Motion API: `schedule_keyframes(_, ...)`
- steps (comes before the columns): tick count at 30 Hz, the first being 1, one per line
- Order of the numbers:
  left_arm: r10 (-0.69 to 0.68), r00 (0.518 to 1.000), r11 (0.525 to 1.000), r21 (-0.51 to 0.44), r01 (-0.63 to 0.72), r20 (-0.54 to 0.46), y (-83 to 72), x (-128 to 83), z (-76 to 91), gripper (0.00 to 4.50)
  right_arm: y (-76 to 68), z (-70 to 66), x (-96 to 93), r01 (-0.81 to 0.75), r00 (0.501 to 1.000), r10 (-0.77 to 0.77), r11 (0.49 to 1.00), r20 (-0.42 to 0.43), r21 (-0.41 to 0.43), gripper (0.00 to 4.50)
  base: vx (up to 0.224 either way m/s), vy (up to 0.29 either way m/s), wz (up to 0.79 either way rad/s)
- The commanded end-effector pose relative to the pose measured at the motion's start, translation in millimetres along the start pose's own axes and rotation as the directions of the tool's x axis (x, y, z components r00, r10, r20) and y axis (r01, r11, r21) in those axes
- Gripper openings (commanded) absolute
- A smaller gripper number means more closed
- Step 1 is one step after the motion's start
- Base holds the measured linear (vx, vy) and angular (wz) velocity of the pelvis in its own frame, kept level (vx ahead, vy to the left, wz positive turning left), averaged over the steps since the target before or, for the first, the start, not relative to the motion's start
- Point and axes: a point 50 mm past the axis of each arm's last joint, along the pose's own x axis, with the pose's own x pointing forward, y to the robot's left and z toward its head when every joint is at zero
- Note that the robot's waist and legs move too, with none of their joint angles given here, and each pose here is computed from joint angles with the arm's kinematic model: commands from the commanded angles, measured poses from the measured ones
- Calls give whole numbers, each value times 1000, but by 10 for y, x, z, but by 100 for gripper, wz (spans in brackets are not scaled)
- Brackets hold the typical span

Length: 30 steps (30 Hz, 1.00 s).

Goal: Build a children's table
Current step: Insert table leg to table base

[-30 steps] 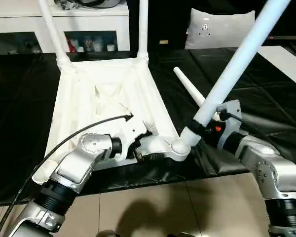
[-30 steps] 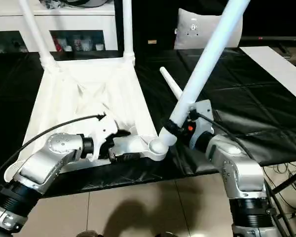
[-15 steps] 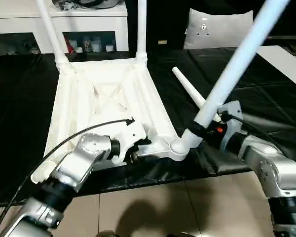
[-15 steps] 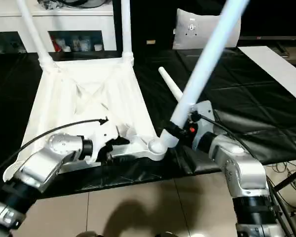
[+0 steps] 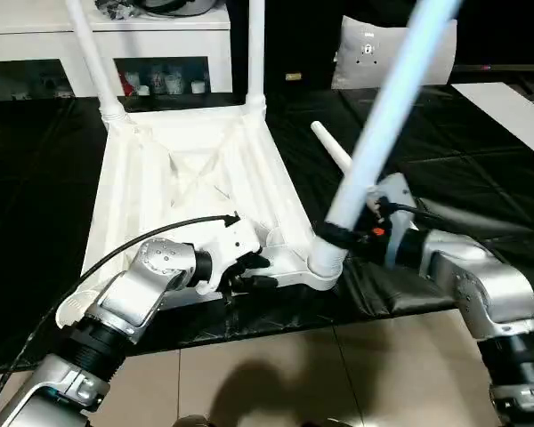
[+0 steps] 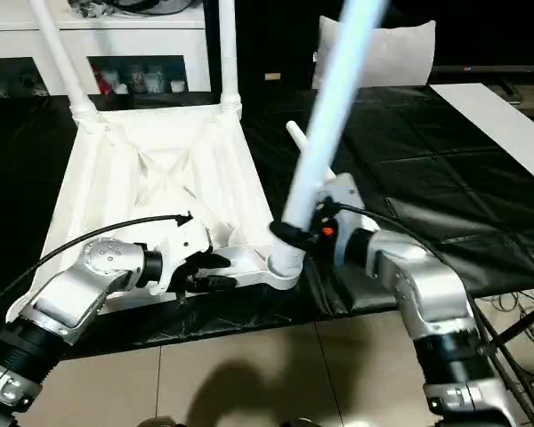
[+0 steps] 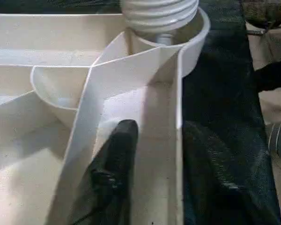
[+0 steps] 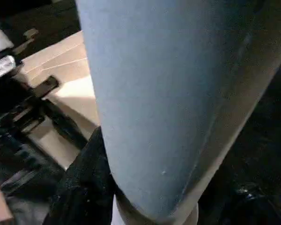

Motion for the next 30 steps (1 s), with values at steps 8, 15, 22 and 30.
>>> schedule_keyframes(8, -36, 999, 998, 52, 38, -40, -20, -26, 10, 80, -33, 38, 39, -68, 997, 66, 996, -31, -56, 188, 0, 0, 0)
schedule_keyframes(15, -67, 997, 996, 63, 69, -41, -31, -9, 20, 26, -61, 10, 77, -83, 995, 80, 995, -57, -59, 188, 0, 0, 0)
schedule_keyframes(22, -92, 996, 993, 69, 92, -12, -30, 16, 32, 2, -89, -41, 76, -97, 991, 91, 993, -101, -61, 188, 0, 0, 0)
schedule_keyframes(30, -75, 997, 994, 76, 77, -26, 11, 38, -9, 0, -100, -15, 24, -135, 985, 130, 990, -111, -43, 188, 0, 0, 0)
